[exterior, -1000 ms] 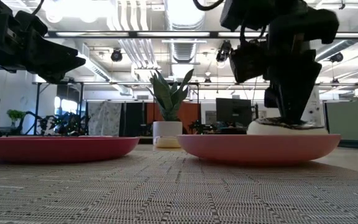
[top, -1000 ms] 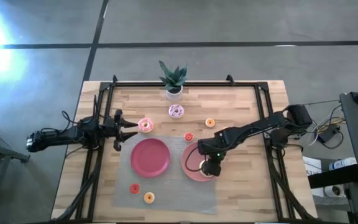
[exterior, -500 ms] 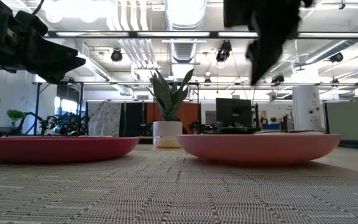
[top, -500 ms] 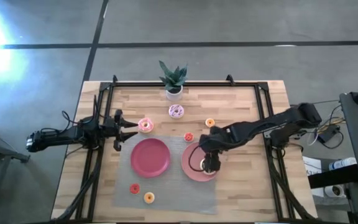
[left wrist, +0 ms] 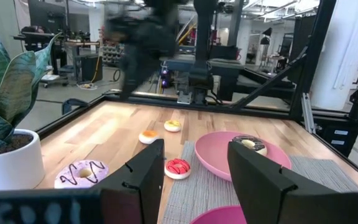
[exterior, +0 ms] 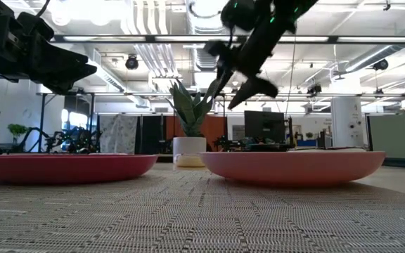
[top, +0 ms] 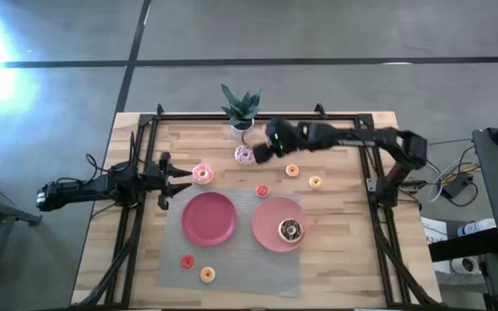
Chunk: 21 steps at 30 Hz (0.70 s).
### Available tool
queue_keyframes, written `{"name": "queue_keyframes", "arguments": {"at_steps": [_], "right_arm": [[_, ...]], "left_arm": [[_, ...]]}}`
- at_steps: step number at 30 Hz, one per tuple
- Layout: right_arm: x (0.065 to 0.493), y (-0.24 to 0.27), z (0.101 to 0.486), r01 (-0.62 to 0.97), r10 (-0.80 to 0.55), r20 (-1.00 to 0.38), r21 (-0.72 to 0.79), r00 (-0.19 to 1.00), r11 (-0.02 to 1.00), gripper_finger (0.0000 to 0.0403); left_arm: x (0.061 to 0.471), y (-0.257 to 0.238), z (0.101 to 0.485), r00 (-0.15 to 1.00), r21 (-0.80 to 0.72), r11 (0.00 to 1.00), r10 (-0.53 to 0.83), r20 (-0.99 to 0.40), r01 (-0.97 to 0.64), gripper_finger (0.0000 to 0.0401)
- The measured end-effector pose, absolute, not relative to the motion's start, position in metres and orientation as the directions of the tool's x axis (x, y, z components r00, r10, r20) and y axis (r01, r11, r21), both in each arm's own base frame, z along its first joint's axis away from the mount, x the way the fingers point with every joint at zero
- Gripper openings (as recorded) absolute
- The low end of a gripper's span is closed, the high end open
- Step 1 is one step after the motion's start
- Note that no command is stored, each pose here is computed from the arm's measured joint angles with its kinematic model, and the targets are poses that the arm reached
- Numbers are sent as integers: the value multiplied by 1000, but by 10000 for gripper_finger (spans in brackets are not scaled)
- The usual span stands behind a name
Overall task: Pick & Place donuts
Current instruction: Put the large violet donut on the light pink plate
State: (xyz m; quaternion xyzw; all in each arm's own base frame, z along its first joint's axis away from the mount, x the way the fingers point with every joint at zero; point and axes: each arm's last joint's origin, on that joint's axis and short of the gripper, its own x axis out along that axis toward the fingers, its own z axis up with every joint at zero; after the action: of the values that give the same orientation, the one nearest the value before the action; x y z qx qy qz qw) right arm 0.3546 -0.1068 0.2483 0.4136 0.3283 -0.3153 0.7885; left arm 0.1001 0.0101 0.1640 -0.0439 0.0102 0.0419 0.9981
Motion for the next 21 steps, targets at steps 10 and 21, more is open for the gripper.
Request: {"name": "queue_keyframes", "arguments": {"at_steps": [10, 21], "right_arm": [[403, -154, 198, 854, -193, -868, 368, 457, 367, 217], [428, -168, 183, 847, -189, -895, 288, 404, 447, 217]], "left_arm": [[100, 10, 164, 996, -87, 993, 83, -25, -85, 152], [100, 10, 164, 996, -87, 993, 83, -25, -85, 152]]}}
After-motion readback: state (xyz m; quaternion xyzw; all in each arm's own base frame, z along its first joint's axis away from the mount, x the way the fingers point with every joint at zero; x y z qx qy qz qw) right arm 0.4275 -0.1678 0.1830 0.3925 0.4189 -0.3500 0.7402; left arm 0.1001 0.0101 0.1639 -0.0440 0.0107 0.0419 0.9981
